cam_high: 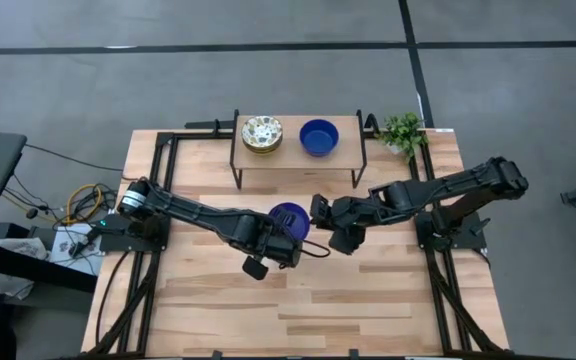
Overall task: Pick & Place Mini bowls
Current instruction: Stack the blue bowl on top of the blue bowl on the shelf
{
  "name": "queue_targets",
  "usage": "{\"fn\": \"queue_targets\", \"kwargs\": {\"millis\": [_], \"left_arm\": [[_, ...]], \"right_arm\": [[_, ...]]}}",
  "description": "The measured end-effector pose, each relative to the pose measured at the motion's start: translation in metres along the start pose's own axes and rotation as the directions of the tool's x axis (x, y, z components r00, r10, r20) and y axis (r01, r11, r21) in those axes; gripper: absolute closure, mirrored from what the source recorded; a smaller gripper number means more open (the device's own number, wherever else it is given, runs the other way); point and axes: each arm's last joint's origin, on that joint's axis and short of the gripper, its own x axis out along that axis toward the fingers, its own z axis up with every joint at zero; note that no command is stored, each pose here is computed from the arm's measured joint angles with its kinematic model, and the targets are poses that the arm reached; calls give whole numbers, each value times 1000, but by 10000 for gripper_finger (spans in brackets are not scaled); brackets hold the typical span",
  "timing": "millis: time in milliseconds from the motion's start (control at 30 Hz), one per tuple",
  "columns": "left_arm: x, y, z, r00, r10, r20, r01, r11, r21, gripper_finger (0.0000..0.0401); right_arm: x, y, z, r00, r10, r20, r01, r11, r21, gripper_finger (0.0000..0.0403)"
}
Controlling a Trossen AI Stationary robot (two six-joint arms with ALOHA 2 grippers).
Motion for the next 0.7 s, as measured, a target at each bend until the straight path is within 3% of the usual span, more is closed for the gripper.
{"fn": "queue_targets", "kwargs": {"millis": [467,700], "left_arm": [[2,10,4,998,33,60,-34,999,24,398],[3,11,7,996,45,82,-47,999,13,398]], "right_arm": [[7,0,6,999,32,26,-31,999,-13,302],[13,2,4,998,67,15,-66,998,-9,348]]}}
